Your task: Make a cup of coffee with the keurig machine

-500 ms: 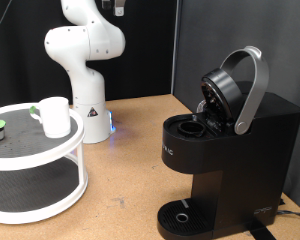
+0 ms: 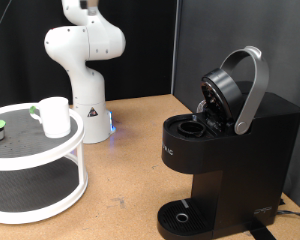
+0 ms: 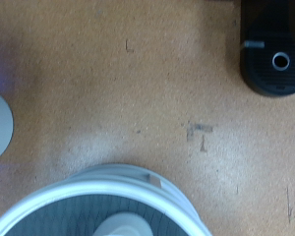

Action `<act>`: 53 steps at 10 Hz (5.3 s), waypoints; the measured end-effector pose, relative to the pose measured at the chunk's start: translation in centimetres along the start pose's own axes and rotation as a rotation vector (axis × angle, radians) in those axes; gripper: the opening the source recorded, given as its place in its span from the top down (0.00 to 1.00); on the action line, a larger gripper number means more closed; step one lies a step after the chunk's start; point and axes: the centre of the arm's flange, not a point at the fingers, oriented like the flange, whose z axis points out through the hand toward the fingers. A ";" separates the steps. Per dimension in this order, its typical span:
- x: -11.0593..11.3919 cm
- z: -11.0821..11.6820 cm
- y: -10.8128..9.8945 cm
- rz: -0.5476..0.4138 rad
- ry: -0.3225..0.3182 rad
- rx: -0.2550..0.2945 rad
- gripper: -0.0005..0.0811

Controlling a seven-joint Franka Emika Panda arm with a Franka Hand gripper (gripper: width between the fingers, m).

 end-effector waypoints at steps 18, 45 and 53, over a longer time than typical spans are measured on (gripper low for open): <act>-15.9 0.1 8.0 -0.023 0.011 0.021 0.01; -17.7 19.0 13.5 -0.754 -0.116 -0.070 0.01; -17.8 23.8 13.9 -0.741 -0.120 -0.084 0.01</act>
